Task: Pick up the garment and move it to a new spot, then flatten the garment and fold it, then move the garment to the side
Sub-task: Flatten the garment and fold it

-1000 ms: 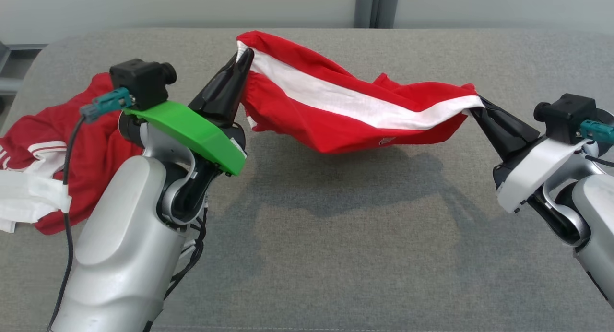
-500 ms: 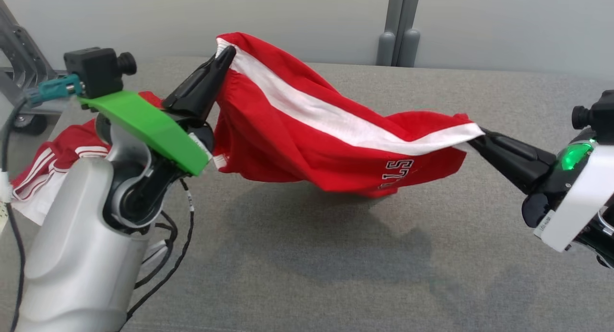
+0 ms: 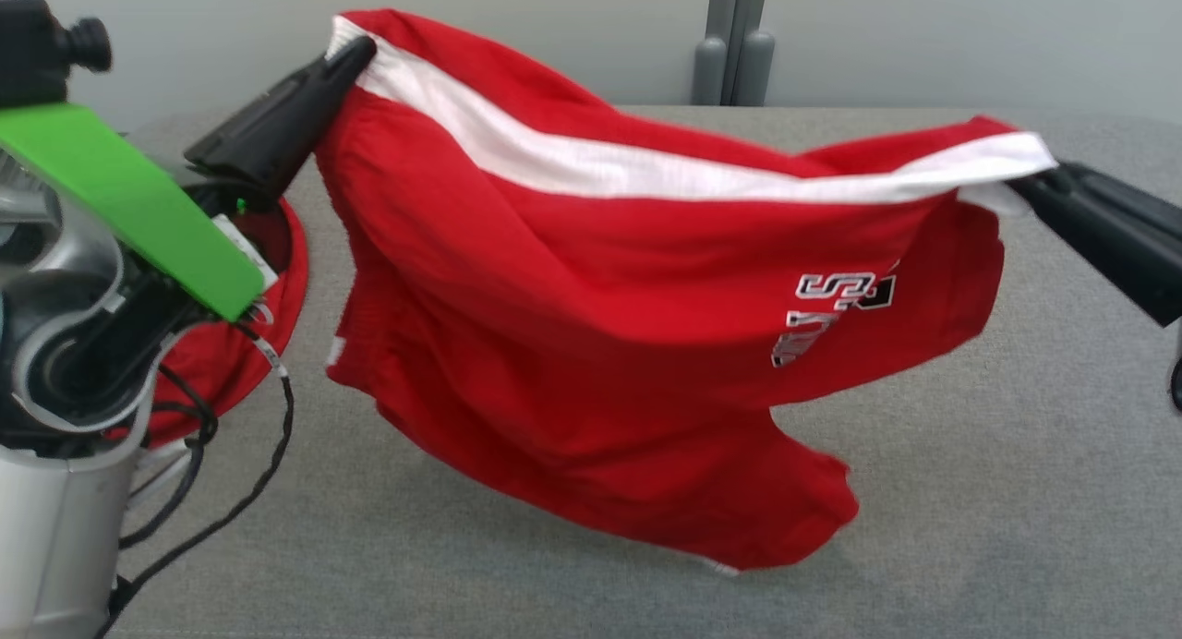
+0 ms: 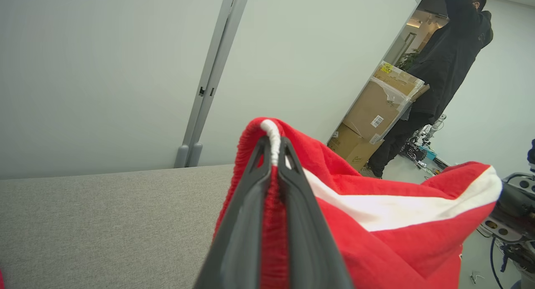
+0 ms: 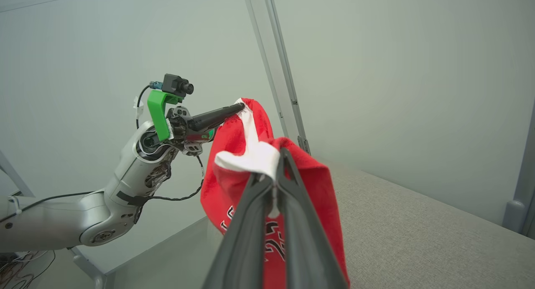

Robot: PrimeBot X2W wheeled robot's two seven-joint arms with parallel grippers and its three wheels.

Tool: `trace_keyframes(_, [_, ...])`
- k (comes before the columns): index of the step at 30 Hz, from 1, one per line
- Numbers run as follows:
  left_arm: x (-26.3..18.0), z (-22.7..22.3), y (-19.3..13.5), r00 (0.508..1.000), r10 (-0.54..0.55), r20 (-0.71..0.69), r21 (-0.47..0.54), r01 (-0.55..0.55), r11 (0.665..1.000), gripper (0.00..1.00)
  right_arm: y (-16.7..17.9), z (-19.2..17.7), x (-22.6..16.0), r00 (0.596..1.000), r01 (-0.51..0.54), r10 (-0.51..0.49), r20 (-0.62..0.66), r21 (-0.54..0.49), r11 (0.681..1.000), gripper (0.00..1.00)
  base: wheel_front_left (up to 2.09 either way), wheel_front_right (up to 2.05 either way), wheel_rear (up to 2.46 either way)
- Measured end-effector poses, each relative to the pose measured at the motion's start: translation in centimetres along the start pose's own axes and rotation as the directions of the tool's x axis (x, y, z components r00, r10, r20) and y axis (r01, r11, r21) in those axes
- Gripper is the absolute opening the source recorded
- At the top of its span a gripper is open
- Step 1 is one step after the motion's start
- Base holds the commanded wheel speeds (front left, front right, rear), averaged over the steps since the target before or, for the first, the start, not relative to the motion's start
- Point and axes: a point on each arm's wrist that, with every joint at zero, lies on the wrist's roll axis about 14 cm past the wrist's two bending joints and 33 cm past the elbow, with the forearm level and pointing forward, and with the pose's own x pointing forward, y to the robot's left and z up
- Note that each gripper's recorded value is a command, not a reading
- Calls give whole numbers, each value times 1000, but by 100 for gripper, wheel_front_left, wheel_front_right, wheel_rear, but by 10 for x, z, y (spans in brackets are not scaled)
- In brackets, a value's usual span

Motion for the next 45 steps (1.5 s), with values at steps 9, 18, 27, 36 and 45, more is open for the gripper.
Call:
trace_keyframes(9, [27, -24, 72, 976, 160, -148, -131, -179, 975, 0, -89, -27, 15, 977, 212, -206, -48, 199, 957, 0, 0, 0, 0])
trace_keyframes(18, [67, 9, 140, 941, 333, 65, -4, -333, 943, 0, -127, 64, 102, 899, 247, -266, 349, 97, 964, 0, 0, 0, 0])
trace_keyframes(27, [126, -14, 113, 987, 69, 143, 163, -92, 982, 0, -146, 71, 123, 880, 325, -204, 430, -230, 917, 0, 0, 0, 0])
trace_keyframes(36, [51, -224, 184, 940, 291, -180, -51, -304, 951, 0, -193, -216, 32, 843, 528, -507, -180, 89, 845, 0, 0, 0, 0])
trace_keyframes(45, [9, -248, 179, 914, 379, -146, -99, -395, 913, 0, -172, -279, -22, 770, 609, -561, -303, 90, 788, 0, 0, 0, 0])
